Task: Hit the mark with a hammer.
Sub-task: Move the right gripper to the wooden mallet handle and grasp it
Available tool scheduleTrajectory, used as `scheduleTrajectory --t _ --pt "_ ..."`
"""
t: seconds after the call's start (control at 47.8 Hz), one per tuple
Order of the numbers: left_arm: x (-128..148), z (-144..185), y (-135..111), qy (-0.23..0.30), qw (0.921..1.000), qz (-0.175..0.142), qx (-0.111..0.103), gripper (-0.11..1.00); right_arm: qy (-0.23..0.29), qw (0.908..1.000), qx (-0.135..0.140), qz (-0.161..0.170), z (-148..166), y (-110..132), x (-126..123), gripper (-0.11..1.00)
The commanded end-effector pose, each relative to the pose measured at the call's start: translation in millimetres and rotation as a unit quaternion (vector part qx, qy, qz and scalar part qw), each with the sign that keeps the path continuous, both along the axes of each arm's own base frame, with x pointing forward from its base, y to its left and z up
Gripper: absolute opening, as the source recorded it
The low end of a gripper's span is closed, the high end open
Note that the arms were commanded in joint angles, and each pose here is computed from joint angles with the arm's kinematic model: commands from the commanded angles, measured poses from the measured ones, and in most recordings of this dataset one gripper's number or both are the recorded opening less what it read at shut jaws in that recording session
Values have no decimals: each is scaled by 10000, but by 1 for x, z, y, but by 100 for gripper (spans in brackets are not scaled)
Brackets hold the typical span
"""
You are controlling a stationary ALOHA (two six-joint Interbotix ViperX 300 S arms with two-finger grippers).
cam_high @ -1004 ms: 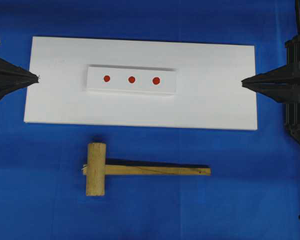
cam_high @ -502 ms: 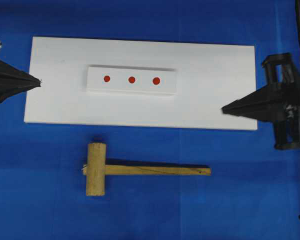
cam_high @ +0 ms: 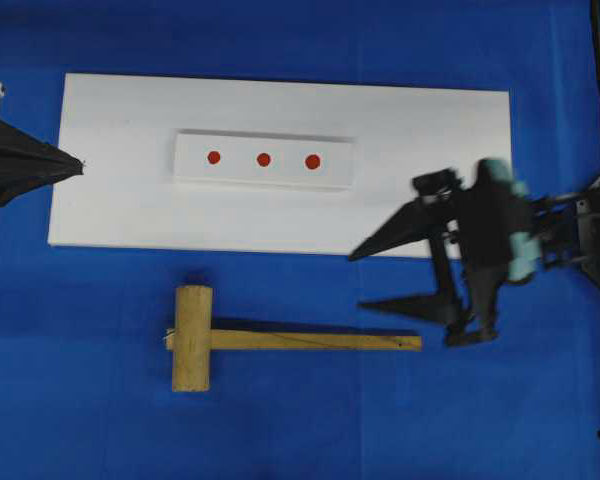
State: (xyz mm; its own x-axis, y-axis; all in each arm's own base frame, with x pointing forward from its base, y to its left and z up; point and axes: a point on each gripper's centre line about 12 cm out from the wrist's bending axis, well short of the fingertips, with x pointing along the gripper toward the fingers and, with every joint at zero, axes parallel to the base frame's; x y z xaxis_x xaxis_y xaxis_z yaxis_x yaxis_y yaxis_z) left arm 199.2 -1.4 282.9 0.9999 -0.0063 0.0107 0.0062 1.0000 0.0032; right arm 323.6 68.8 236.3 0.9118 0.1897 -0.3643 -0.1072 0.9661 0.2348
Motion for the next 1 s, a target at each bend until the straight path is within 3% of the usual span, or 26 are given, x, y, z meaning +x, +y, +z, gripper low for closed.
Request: scheduleTrajectory --t 0.0,0.084,0.293,0.523,0.983 --pt "2 5 1 -61 10000 25 23 0 65 9999 82 -29 -3 5 18 75" --pt "2 5 2 -54 10000 41 46 0 247 9996 125 -72 -19 9 32 89" --pt "2 3 2 -38 10000 49 77 0 475 9980 327 -263 -57 17 63 86" --pt "1 -1 2 8 10000 49 77 0 642 9961 496 -338 -88 33 77 86" --pt "0 -7 2 77 9999 48 70 0 1107 9924 393 -357 -135 42 93 86"
